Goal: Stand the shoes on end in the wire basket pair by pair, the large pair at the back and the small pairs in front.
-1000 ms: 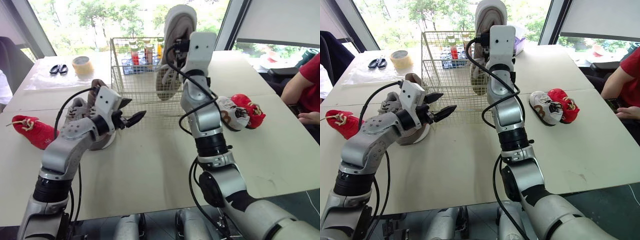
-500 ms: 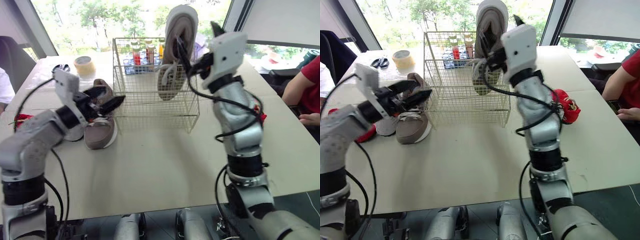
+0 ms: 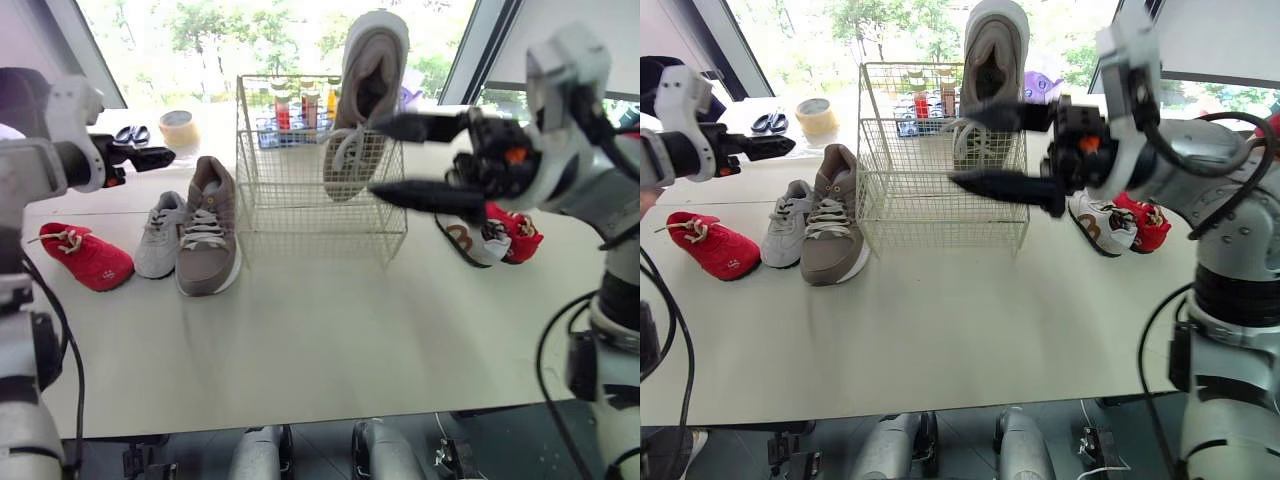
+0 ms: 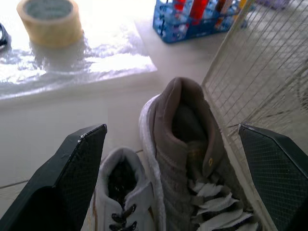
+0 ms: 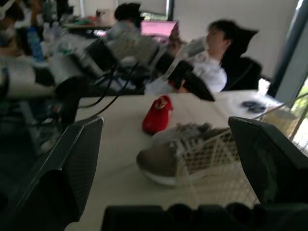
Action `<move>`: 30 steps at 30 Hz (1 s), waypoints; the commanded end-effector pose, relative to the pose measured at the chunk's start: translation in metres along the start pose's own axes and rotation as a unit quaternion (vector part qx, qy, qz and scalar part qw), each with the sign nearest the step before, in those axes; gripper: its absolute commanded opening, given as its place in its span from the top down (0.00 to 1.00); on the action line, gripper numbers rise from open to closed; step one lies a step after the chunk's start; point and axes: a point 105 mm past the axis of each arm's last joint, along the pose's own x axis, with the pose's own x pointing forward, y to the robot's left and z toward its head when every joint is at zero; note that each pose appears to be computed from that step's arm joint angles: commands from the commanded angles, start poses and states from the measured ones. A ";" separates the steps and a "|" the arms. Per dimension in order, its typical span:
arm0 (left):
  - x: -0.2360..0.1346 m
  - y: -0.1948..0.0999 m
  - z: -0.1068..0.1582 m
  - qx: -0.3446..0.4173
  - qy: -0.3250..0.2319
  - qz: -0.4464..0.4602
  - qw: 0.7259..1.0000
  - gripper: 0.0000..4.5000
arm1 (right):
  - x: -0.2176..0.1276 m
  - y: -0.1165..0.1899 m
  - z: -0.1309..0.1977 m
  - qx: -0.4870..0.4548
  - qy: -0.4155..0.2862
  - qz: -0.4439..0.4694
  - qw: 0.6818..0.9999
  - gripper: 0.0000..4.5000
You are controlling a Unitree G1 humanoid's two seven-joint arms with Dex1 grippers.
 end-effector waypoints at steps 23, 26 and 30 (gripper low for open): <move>0.090 -0.051 -0.045 0.007 0.103 -0.016 0.995 0.75 | -0.012 0.014 -0.012 -0.063 0.035 -0.032 0.997 0.00; 0.092 -0.053 -0.046 -0.010 0.096 -0.018 0.995 0.92 | -0.013 0.013 -0.013 -0.062 0.038 -0.036 0.997 0.00; 0.085 -0.047 -0.018 -0.079 0.028 -0.009 0.996 0.95 | -0.017 0.006 -0.013 -0.064 0.046 -0.048 0.996 0.00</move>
